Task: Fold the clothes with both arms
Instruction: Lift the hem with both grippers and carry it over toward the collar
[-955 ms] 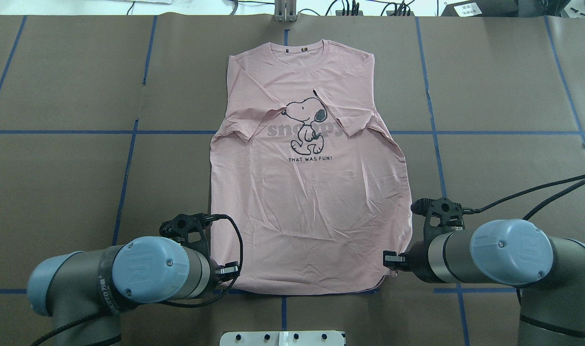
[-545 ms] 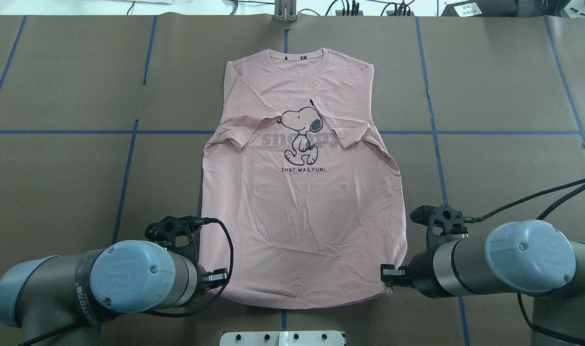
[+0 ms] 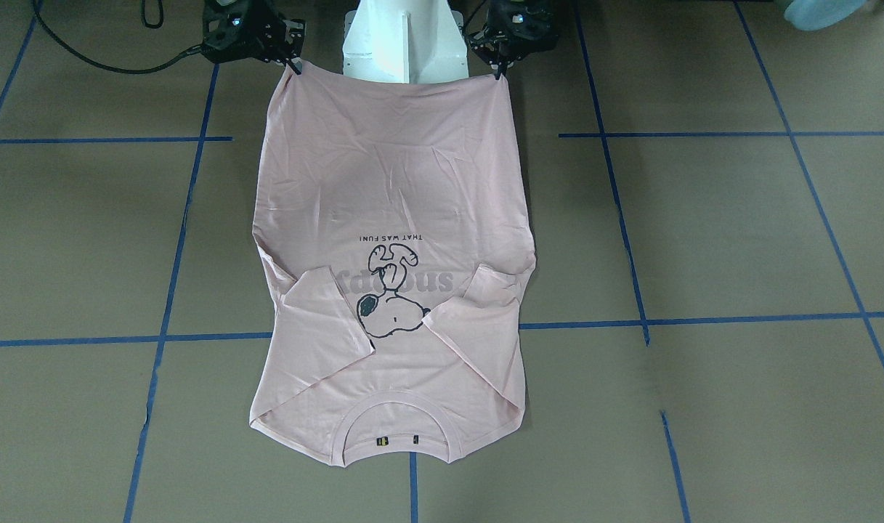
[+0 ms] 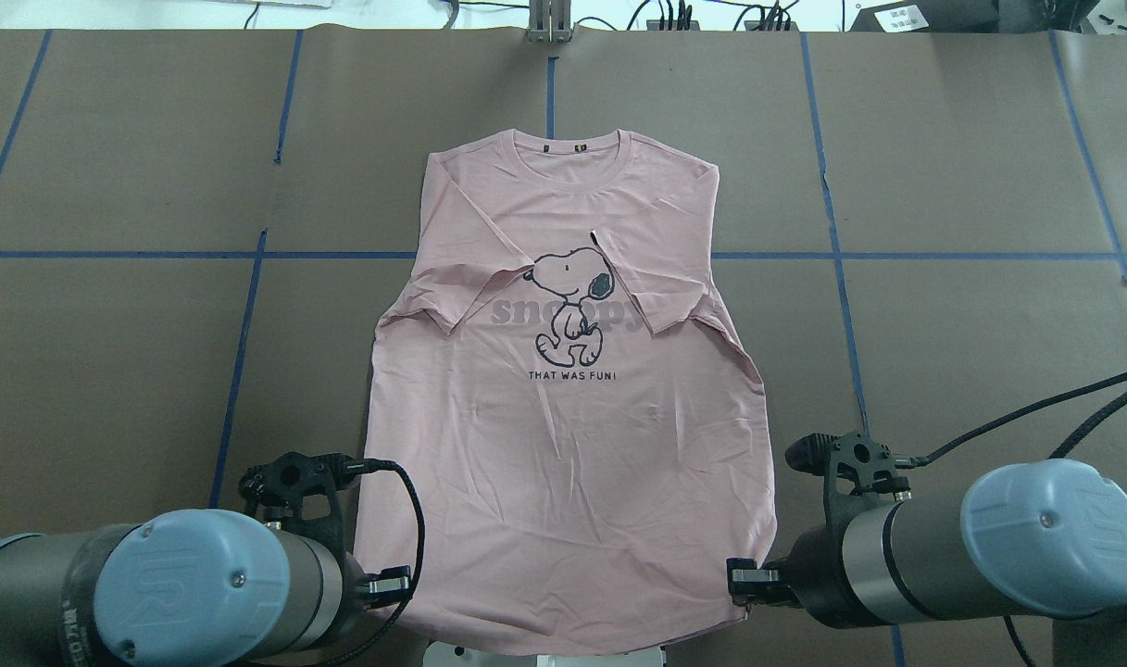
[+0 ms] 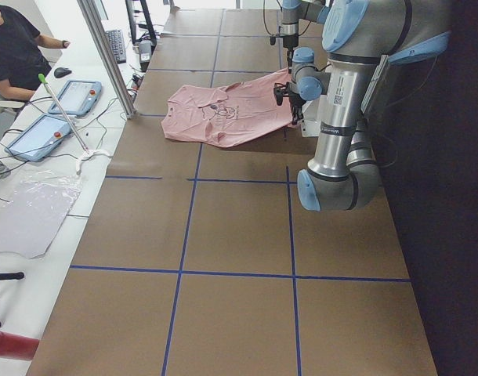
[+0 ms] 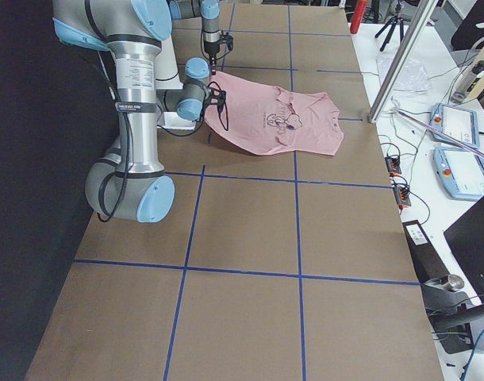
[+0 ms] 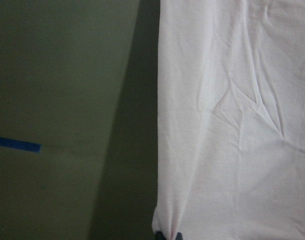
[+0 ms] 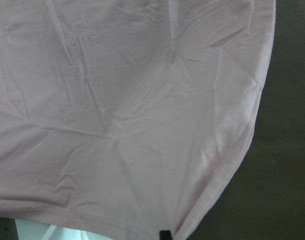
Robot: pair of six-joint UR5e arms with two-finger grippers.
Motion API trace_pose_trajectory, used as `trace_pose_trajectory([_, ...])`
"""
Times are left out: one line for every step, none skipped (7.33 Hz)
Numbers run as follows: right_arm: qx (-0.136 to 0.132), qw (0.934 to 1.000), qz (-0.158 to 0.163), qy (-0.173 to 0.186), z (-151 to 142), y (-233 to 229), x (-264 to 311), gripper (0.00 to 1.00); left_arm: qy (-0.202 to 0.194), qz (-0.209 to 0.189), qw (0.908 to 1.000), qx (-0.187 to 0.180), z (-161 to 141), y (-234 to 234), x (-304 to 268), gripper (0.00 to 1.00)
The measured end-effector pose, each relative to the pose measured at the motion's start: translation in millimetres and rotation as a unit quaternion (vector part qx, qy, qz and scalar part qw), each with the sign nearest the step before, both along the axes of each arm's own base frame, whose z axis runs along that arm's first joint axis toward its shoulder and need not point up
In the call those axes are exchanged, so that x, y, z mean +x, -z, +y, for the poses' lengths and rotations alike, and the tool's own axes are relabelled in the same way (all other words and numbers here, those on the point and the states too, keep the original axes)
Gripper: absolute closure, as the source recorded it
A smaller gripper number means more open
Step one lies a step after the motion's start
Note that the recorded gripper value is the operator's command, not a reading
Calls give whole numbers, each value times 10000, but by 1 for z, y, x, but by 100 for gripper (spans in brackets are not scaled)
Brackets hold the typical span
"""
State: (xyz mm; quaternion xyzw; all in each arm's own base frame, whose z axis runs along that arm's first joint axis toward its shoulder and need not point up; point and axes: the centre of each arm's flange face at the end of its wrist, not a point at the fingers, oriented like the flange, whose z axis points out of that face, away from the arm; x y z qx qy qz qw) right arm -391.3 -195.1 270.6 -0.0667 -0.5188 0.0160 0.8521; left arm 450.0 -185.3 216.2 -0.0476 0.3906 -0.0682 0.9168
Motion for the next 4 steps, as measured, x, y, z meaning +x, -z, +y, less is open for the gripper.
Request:
trace_pose_trajectory([24,10000,-42,-29,-1,4,1,100,-66,6,10000,41,3,0,-1,100])
trace_pose_trajectory([68,9999,-72,-142,-10,6,2,100,-125,18,9998,147,-1,0,1,100])
trace_pose_trajectory([116,9992,-123,-361,-31,11,3,100,-81,59,9995,312,-19,-1,0,100])
trace_pose_trajectory([193,9979,-139,-606,-59,14,4,100,43,70,9987,510,-49,-3,-7,100])
